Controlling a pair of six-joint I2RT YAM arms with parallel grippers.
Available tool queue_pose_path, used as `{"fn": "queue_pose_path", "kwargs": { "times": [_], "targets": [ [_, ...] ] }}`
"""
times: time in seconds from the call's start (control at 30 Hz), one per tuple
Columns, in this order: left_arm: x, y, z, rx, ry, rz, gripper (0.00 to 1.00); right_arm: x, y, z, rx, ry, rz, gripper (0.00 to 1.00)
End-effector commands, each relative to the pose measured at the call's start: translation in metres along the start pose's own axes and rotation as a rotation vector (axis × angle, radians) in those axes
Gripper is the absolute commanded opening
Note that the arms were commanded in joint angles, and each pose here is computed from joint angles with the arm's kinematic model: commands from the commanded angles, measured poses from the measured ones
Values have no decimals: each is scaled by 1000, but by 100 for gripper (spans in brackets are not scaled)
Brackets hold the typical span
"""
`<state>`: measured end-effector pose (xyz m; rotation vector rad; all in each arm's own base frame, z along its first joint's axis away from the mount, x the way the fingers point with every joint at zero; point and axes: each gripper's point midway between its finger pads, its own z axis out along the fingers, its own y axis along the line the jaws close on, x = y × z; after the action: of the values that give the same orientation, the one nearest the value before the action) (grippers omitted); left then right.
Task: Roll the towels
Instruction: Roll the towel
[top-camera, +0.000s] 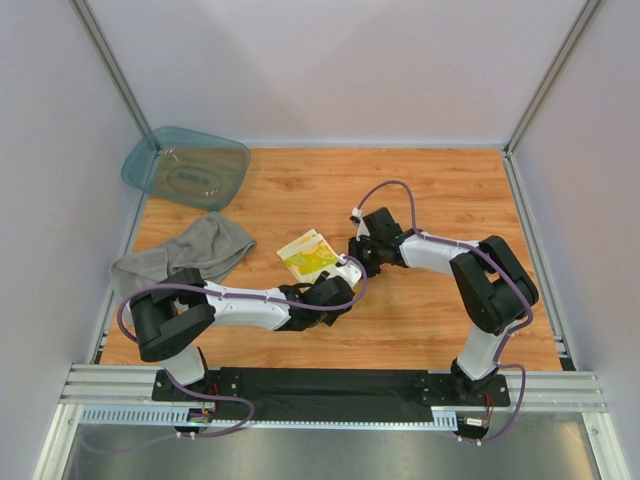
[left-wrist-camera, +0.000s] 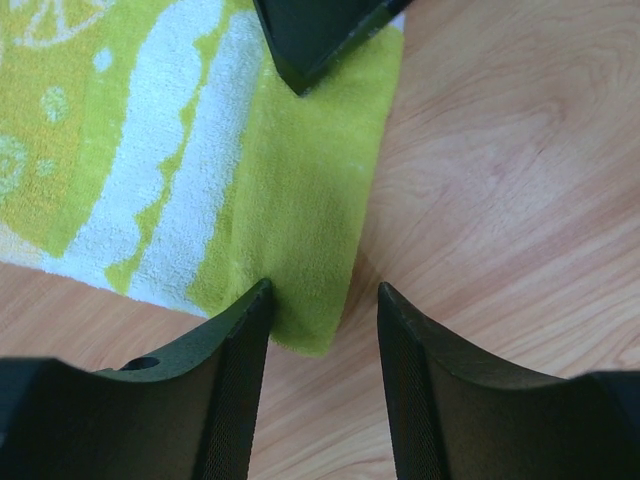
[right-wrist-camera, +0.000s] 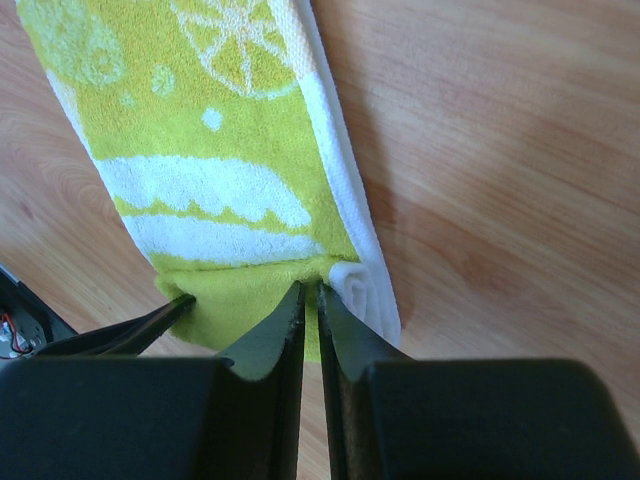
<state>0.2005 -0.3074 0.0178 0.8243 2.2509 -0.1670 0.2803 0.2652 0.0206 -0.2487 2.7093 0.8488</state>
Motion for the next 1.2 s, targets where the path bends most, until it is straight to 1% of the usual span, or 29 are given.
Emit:
{"fn": "queue_pose_path", "kwargs": {
  "times": [0.0,0.17,0.3,0.47,0.5,0.57,0.6,0.63,0.67,0.73,0.77,0.83,0.97,1.03,1.17],
  "targets": [
    [58,2,-6,16,189,-5,53,3,-37,13,130,40,1,11],
    [66,1,-5,18,221,-3,53,-3,-37,18,136,47,-6,11],
    [85,6,-4,-29,324,28,51,-16,-36,17,135,40,-10,11],
    [100,16,-10,-73,374,26,48,-25,-40,20,134,43,3,11],
    [100,17,-12,-79,376,24,45,-26,-42,20,134,41,10,11],
    [103,21,-14,-92,388,33,41,-28,-42,20,129,42,14,11],
    [104,23,-14,-103,390,40,35,-30,-44,19,129,39,20,11],
    [105,24,-15,-106,389,42,32,-30,-44,19,124,42,21,11],
    [105,24,-15,-108,391,45,25,-30,-44,19,124,40,21,11],
    [104,24,-14,-105,393,48,18,-31,-46,18,125,39,27,11],
    [102,22,-14,-97,387,45,12,-31,-47,17,124,37,29,11],
    [98,17,-15,-66,377,42,7,-31,-48,16,126,36,33,11],
    [76,1,-22,21,332,7,2,-29,-56,9,135,28,62,10],
    [62,-6,-26,52,309,-6,1,-33,-56,3,132,15,68,10],
    [40,-18,-36,113,266,-48,0,-39,-64,-14,183,-12,97,10]
  ]
}}
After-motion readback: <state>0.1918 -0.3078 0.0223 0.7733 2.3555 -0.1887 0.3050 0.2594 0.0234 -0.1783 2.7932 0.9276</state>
